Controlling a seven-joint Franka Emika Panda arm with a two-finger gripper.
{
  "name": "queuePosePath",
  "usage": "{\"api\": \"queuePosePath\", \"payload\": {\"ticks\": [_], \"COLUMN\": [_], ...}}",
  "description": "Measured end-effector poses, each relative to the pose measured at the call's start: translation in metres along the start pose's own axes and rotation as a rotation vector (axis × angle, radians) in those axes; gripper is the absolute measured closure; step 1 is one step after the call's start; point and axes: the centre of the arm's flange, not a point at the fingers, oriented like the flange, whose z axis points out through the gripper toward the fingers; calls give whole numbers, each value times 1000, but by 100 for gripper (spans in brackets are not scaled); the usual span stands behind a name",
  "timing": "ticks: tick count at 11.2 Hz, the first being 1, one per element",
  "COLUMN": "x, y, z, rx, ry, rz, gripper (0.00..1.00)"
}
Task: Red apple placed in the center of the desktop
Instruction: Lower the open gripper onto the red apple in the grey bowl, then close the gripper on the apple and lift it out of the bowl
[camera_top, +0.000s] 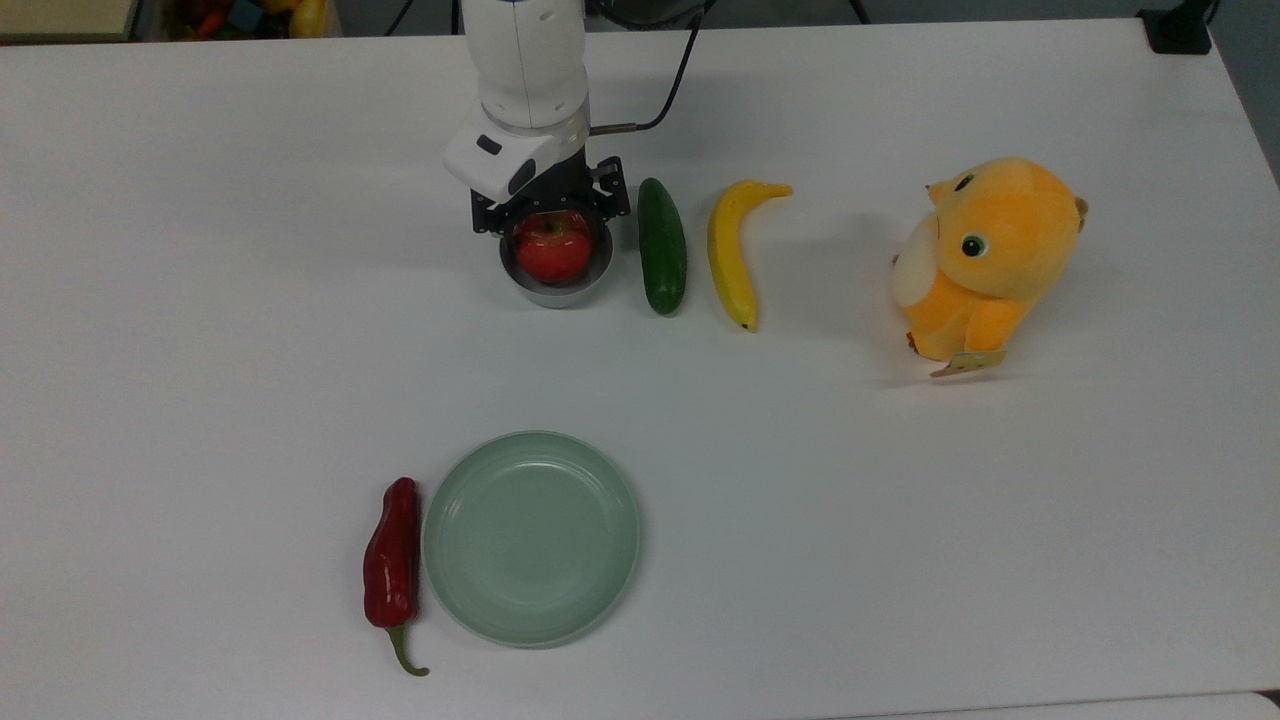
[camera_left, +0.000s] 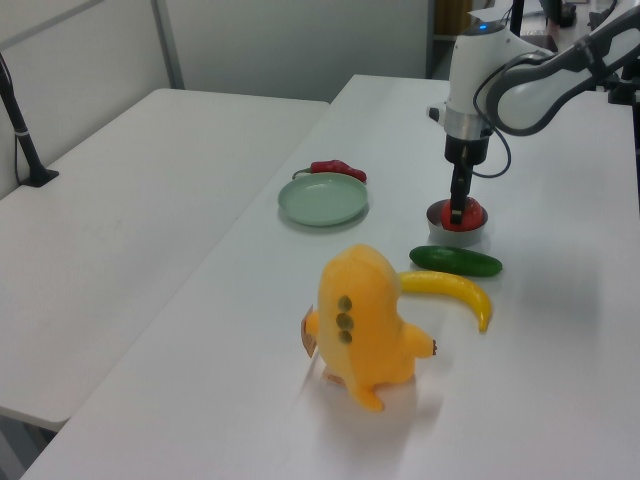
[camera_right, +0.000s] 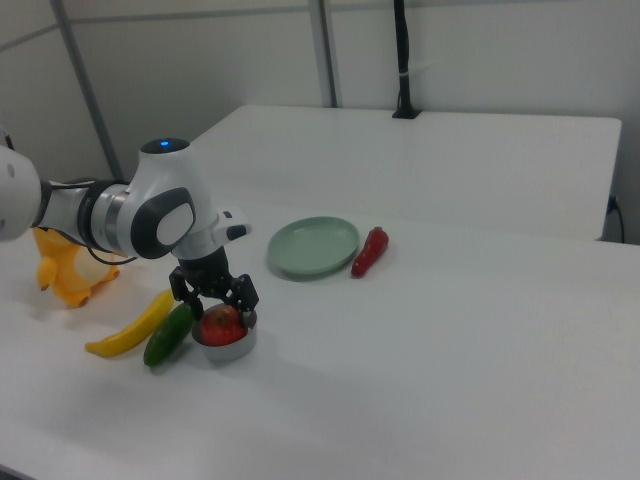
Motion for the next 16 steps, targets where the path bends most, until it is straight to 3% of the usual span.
{"api": "queuePosePath", "payload": {"ticks": [3, 4, 10, 12, 16], "x": [-1, -1, 0, 1, 8], "y": [1, 1, 2, 3, 16], "z": [10, 9, -2, -29, -132], "rx": [-24, -24, -26, -25, -19], "ry": [-20, -17, -6, -13, -53], "rz": [-23, -23, -23, -21, 8], "gripper": [3, 14, 16, 16, 16]}}
